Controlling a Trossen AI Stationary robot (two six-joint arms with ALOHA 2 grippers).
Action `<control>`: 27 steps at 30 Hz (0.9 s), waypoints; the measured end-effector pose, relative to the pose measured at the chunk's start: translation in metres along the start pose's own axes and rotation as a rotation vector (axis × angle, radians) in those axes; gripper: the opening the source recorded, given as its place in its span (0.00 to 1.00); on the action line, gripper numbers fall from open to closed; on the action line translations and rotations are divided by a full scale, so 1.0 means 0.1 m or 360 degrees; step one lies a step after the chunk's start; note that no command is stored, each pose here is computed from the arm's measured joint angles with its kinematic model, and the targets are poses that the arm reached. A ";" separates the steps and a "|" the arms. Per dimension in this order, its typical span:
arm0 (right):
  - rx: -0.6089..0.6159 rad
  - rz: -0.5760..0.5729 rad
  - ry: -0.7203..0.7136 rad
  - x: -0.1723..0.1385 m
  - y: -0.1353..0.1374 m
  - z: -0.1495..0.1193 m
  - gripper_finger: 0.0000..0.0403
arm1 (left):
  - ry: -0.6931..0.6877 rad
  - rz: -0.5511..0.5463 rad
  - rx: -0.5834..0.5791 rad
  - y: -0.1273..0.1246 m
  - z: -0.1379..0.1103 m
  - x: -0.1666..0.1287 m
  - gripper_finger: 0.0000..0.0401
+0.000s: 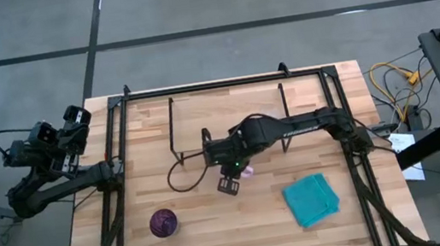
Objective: Stack small to large cups/mugs on shelf
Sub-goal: Put the pink mug on the shelf
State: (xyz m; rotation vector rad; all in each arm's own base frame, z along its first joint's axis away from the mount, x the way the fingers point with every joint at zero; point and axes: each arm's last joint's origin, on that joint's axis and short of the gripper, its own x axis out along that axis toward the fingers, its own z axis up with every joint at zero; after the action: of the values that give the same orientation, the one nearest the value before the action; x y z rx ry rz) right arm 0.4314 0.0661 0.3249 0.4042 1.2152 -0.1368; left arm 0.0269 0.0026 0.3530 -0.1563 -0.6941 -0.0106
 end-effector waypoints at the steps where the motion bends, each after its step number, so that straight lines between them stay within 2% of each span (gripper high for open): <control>1: -0.0003 0.0006 -0.0010 -0.04 0.01 0.00 0.03 | 0.0001 0.0000 -0.0001 0.00 0.00 0.00 0.07; 6: -0.0004 -0.0010 -0.0031 -0.21 0.01 -0.02 0.03 | 0.0000 0.0000 -0.0001 0.00 0.00 0.00 0.07; 12: 0.0009 -0.0199 -0.0155 -0.26 -0.05 0.01 0.03 | 0.0000 0.0001 -0.0001 0.00 0.00 0.00 0.07; 19: 0.0340 -0.0435 -0.0386 -0.31 -0.21 0.11 0.03 | 0.0000 0.0001 0.0000 0.00 0.00 0.00 0.07; 27: 0.0413 -0.0469 -0.0422 -0.37 -0.33 0.15 0.03 | 0.0000 0.0001 -0.0001 0.00 0.00 0.00 0.07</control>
State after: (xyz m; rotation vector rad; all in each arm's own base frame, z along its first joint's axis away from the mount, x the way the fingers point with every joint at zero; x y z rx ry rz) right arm 0.4215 0.0255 0.3564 0.4153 0.9906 -0.5890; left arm 0.0269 0.0026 0.3530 -0.1569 -0.6939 -0.0104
